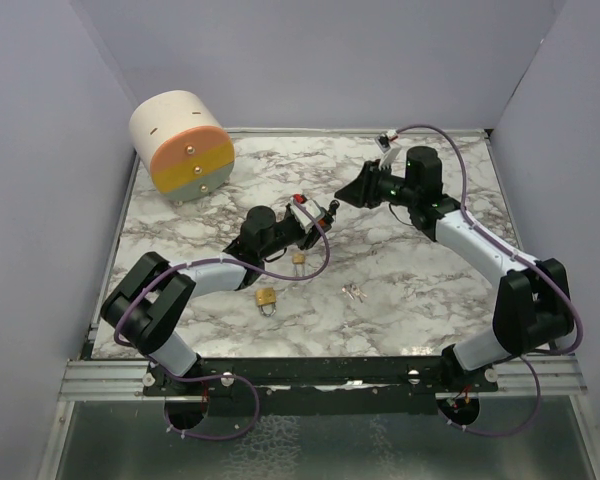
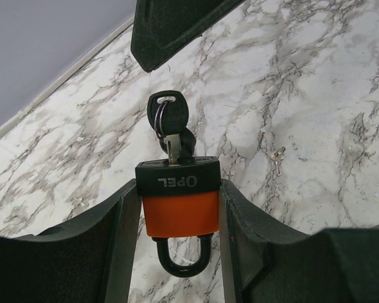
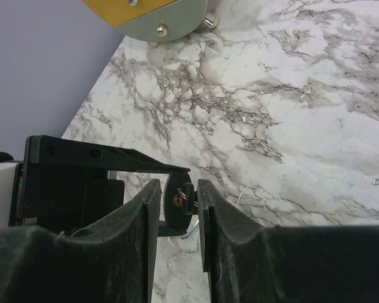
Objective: Unlock with the key
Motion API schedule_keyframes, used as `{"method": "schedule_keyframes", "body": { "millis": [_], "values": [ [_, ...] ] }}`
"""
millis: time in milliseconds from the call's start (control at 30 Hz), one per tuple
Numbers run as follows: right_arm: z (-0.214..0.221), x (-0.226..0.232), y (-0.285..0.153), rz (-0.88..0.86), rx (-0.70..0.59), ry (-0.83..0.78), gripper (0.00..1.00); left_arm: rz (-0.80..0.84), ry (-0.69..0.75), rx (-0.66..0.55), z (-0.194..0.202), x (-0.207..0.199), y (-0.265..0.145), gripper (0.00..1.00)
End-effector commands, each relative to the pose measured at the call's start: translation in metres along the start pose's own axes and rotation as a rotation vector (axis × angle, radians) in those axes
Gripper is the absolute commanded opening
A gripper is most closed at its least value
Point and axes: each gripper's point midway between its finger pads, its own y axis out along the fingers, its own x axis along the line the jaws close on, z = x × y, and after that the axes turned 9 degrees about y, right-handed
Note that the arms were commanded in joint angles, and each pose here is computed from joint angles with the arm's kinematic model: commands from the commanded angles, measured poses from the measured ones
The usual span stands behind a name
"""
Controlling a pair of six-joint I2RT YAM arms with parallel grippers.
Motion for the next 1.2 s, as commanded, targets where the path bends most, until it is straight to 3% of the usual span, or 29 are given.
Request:
{"method": "schedule_keyframes", "body": {
  "millis": [0, 500, 733, 1167],
  "values": [
    [0.008, 0.003, 0.005, -0.056, 0.03, 0.017, 0.29, -0.045, 0.015, -0.091, -0.037, 0.013, -0.001, 0.0],
    [0.021, -0.003, 0.011, -0.075, 0.06, 0.044, 0.21, -0.034, 0.02, -0.093, -0.038, 0.01, 0.001, 0.0],
    [0.025, -0.006, 0.011, -0.075, 0.064, 0.055, 0.01, -0.028, 0.025, -0.094, -0.039, 0.01, 0.004, 0.0],
    [0.047, -0.012, 0.008, -0.072, 0.104, 0.092, 0.01, -0.081, 0.008, -0.155, -0.069, 0.029, 0.017, 0.0]
  ]
}}
